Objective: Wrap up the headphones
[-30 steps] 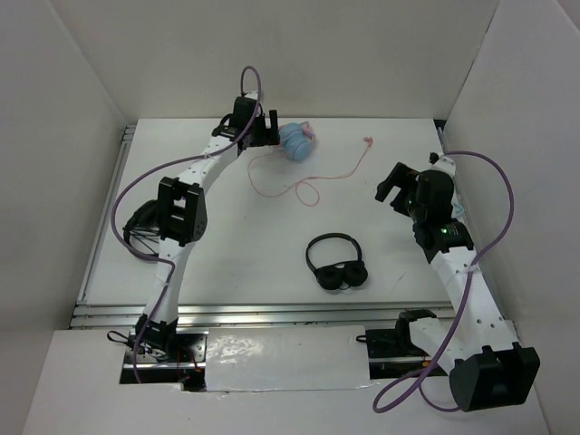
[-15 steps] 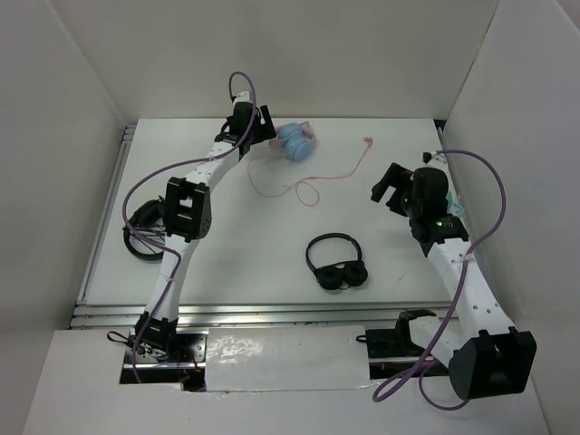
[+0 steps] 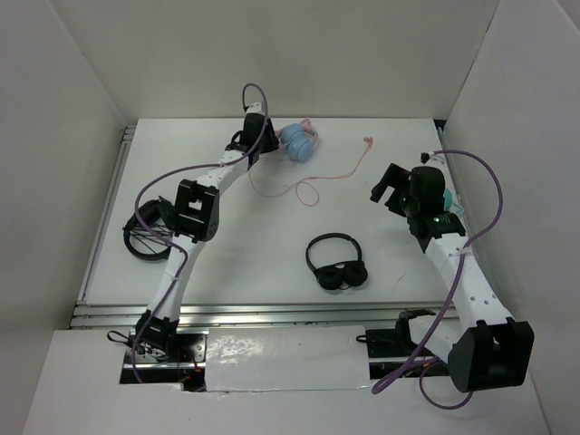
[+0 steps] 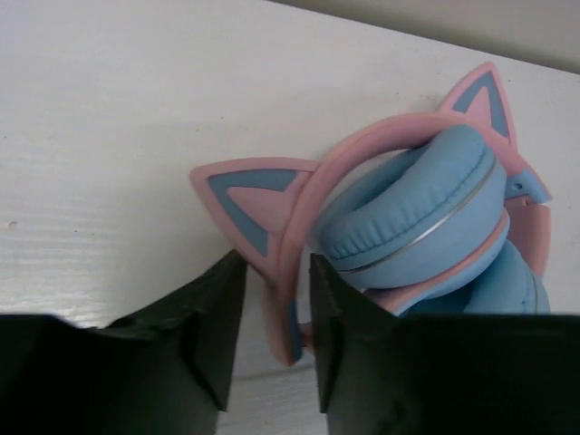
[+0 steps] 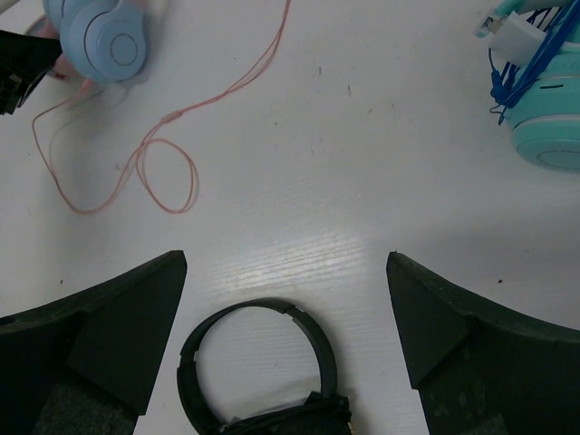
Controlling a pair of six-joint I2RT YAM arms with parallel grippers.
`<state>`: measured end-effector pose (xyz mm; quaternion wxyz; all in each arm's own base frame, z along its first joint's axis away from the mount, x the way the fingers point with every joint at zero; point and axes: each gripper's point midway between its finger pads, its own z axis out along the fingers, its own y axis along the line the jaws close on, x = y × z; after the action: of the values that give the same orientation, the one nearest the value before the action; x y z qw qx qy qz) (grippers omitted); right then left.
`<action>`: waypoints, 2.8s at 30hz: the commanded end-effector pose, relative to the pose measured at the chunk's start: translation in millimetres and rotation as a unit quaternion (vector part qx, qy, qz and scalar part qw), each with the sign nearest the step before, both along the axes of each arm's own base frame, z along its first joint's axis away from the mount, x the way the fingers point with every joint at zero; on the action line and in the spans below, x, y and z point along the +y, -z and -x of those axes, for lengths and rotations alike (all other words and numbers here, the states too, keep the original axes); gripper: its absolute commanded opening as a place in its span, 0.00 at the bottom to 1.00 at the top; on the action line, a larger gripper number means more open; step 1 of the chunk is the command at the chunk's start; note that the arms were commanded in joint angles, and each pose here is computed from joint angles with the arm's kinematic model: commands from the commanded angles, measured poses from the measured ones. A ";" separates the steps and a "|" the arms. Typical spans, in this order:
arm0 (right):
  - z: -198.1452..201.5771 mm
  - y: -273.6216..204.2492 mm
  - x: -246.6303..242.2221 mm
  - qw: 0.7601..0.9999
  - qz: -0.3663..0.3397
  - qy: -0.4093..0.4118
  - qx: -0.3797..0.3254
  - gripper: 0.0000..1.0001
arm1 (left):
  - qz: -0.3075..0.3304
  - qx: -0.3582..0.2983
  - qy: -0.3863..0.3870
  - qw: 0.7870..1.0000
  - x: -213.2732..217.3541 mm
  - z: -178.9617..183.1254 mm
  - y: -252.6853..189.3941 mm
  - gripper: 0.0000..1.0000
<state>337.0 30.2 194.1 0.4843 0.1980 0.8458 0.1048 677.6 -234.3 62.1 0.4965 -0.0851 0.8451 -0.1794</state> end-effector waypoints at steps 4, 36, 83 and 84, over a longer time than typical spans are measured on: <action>-5.6 -9.9 -9.0 1.000 0.007 0.021 -0.022 1.00 | 0.034 -0.051 0.024 0.998 -22.3 -9.8 -22.3 0.21; 45.8 -56.7 154.8 0.878 0.065 -0.379 -0.284 1.00 | 0.062 -0.320 -0.010 0.945 94.4 267.6 -378.1 0.00; -120.0 -57.1 394.6 0.781 -0.060 -0.501 -0.368 0.00 | 0.039 -0.429 0.077 0.899 121.3 420.1 -585.6 0.00; -119.2 -44.8 381.5 0.791 -0.057 -0.494 -0.357 0.00 | 0.032 -0.419 0.072 0.905 122.1 414.7 -574.7 0.00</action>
<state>436.6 441.5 203.9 0.5932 -0.3135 0.5949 0.4427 309.9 -131.0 586.4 0.7299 0.0415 0.6329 -0.2549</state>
